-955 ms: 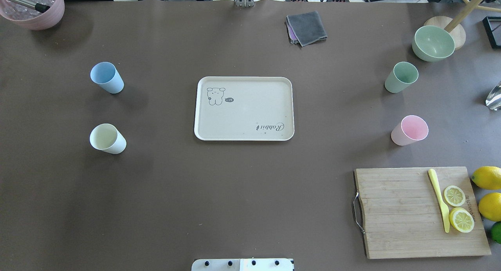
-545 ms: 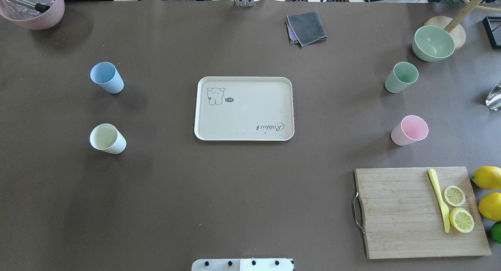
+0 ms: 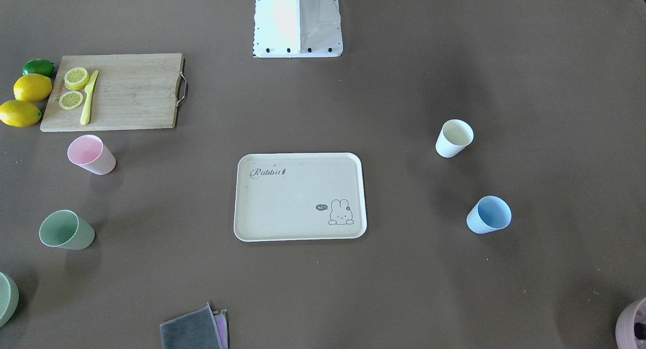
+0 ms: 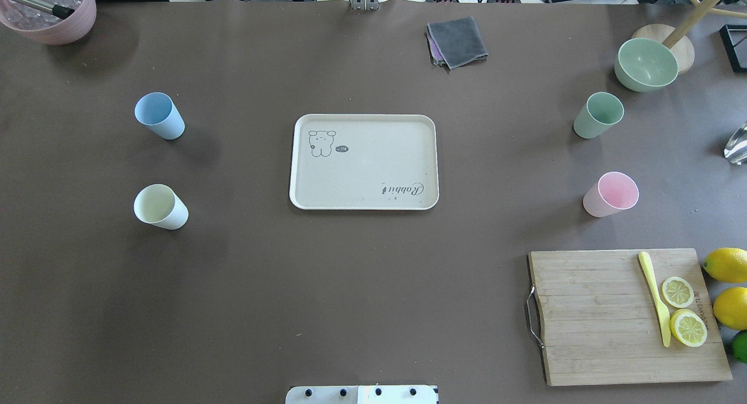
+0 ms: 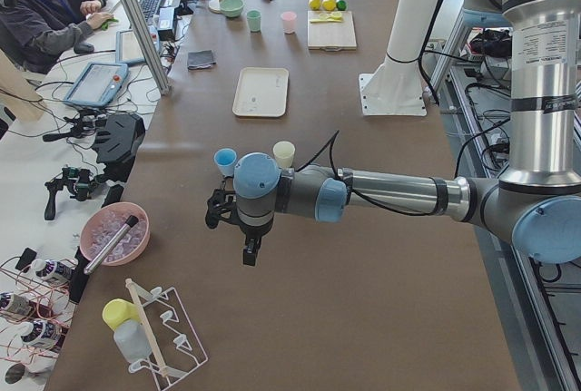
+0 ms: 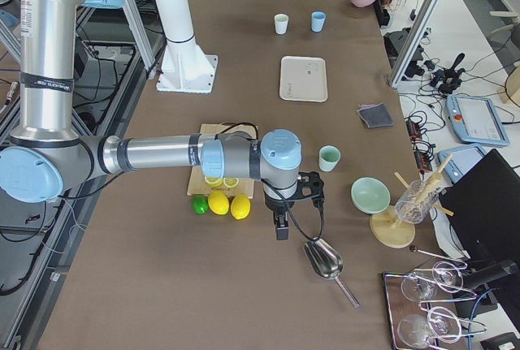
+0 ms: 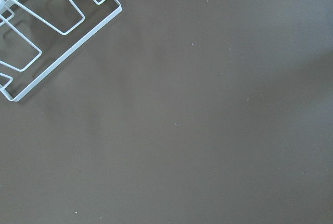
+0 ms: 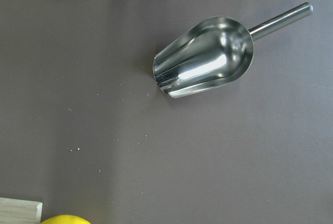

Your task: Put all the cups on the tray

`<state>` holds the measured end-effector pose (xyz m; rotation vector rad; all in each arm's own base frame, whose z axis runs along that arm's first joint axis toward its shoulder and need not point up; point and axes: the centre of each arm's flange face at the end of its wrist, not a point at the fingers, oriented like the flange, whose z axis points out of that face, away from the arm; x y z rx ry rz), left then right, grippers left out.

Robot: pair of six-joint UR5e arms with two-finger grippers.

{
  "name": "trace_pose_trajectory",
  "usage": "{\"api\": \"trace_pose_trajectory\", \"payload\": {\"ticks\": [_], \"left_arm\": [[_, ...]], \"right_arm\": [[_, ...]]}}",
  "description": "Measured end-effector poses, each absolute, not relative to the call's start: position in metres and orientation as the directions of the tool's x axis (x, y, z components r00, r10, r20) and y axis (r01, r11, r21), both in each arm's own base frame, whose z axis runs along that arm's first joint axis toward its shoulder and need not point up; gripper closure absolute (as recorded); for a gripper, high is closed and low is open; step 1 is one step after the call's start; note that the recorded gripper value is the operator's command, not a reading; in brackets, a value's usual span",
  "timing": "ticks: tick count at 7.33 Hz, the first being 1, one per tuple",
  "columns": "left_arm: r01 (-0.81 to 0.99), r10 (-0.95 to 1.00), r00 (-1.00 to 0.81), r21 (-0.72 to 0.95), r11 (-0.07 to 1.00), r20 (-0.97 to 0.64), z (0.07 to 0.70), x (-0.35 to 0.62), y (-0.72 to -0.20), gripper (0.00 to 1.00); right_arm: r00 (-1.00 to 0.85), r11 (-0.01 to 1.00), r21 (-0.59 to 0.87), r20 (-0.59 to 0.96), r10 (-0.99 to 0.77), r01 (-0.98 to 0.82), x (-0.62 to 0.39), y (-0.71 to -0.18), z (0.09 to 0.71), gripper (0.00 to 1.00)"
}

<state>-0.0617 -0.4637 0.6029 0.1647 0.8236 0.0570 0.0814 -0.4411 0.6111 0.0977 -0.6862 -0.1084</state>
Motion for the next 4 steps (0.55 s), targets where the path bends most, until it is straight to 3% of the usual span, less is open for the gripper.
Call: {"api": "trace_pose_trajectory", "payload": {"ticks": [4], "left_arm": [[0.013, 0.12, 0.678, 0.176, 0.984, -0.726, 0.5993, -0.0611, -0.4653, 0.02]], "right_arm": [[0.765, 0.989, 0.134, 0.629, -0.137, 0.067, 0.0811, -0.4407, 0.6058, 0.0]]}}
